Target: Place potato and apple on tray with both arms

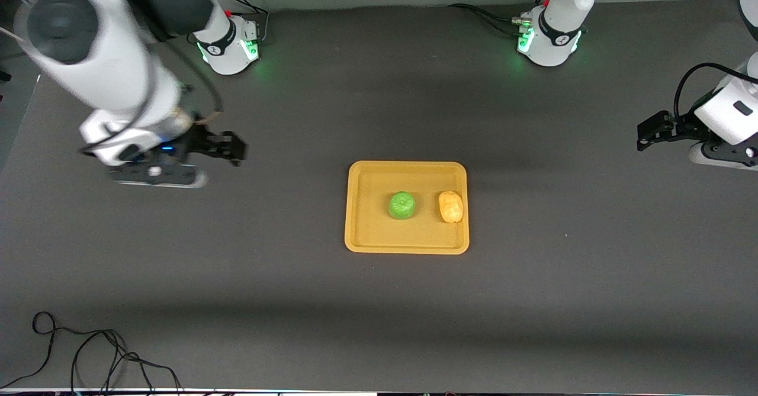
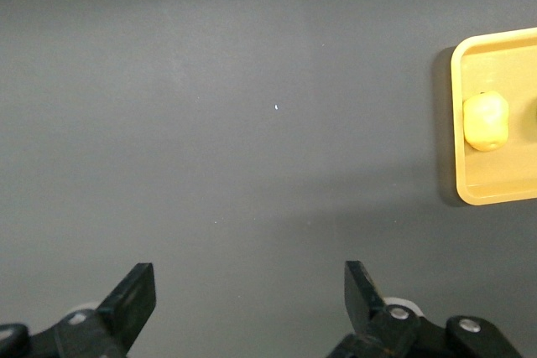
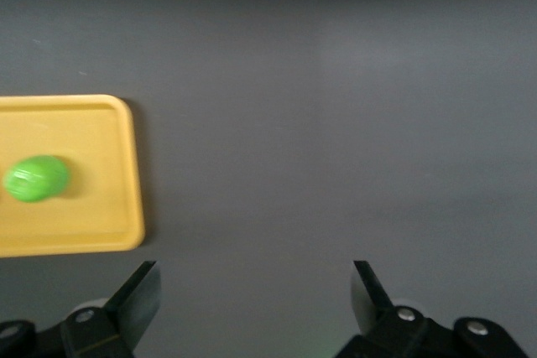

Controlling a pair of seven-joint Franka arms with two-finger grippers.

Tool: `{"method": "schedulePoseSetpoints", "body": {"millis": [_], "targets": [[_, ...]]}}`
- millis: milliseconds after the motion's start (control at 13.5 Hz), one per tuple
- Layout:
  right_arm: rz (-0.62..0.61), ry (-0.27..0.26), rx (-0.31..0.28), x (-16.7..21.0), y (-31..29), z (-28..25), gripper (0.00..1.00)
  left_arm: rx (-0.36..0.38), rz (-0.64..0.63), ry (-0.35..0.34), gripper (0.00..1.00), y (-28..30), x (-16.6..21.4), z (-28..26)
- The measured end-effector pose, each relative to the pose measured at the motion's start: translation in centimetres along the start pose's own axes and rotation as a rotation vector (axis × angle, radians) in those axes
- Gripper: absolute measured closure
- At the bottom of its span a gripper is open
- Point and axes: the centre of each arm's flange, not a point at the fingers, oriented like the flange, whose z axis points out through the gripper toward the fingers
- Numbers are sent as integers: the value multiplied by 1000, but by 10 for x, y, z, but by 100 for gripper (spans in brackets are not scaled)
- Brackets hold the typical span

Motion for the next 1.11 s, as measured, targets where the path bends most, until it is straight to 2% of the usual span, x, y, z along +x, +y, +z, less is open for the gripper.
{"method": "schedulePoseSetpoints", "body": {"millis": [221, 443, 886, 1107], "targets": [[-27, -7, 40, -1, 92, 2, 0, 0, 0, -2, 0, 0, 0, 1], [-12, -6, 54, -6, 150, 12, 0, 0, 0, -4, 0, 0, 1, 2], [53, -6, 58, -5, 198, 19, 0, -1, 0, -5, 0, 0, 1, 3], [58, -6, 59, -5, 201, 19, 0, -1, 0, -6, 0, 0, 1, 3]]}}
